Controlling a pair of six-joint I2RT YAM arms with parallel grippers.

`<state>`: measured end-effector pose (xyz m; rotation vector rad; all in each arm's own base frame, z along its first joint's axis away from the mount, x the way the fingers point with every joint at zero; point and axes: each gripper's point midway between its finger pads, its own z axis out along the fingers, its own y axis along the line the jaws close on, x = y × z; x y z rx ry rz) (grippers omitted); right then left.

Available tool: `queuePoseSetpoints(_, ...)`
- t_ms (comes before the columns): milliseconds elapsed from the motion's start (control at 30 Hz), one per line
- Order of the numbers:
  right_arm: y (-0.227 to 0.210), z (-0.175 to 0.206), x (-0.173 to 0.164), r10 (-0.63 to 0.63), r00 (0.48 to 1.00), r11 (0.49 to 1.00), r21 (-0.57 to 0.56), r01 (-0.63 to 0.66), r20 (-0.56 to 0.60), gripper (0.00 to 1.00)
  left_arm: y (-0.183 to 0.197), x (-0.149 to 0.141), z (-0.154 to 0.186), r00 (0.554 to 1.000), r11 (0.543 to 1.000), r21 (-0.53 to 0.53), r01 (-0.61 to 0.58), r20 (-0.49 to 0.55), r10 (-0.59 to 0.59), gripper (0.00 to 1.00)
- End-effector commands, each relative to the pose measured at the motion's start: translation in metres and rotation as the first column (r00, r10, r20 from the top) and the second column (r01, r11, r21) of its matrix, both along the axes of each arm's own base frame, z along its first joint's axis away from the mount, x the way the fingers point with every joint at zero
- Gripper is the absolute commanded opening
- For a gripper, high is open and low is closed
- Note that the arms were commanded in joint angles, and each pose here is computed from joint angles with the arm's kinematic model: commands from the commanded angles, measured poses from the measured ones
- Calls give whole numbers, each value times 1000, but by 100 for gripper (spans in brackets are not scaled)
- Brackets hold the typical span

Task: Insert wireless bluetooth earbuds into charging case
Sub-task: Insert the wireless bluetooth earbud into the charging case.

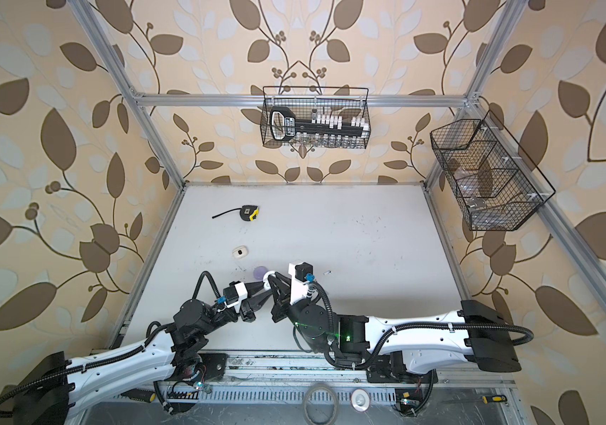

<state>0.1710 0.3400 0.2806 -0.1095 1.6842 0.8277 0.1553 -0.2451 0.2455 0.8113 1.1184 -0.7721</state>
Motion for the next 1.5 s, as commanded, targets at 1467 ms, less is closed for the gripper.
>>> queuePoseSetpoints(1467,-2,-11,-2,-30,999,999,-30,31,14,31,4,3,16,999,999,-42,-32,20,33,0)
